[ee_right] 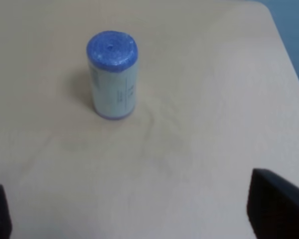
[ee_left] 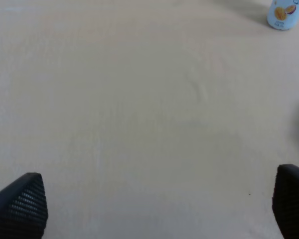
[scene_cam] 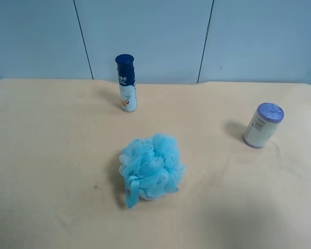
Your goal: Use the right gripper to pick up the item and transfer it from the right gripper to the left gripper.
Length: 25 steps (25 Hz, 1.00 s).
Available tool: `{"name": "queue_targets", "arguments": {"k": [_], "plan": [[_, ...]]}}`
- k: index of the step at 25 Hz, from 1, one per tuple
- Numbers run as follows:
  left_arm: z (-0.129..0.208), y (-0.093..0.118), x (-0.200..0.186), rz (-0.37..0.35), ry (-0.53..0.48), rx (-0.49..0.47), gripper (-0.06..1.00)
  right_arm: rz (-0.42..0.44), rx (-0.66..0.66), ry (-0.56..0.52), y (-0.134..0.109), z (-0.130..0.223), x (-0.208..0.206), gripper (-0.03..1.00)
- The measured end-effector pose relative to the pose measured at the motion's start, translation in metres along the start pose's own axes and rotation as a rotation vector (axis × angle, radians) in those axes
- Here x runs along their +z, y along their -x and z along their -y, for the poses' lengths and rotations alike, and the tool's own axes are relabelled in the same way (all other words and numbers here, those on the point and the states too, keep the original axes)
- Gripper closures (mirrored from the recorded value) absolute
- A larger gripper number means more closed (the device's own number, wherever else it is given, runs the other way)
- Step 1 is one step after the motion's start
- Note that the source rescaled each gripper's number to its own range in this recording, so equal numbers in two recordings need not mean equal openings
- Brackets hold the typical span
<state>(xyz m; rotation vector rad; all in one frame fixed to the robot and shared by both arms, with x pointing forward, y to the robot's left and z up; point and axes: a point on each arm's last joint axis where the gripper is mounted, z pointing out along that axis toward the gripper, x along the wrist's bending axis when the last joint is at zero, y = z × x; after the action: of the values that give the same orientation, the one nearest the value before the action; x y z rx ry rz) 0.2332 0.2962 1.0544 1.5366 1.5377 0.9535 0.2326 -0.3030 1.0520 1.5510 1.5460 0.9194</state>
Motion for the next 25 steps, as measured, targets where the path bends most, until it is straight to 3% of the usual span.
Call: {"name": "queue_targets", "arguments": {"k": [25], "plan": [[0.0000,0.0000,0.0000,0.000,0.000,0.000,0.21,0.006,-0.003,0.000,0.0005,0.0000,0.0000,0.18]]}}
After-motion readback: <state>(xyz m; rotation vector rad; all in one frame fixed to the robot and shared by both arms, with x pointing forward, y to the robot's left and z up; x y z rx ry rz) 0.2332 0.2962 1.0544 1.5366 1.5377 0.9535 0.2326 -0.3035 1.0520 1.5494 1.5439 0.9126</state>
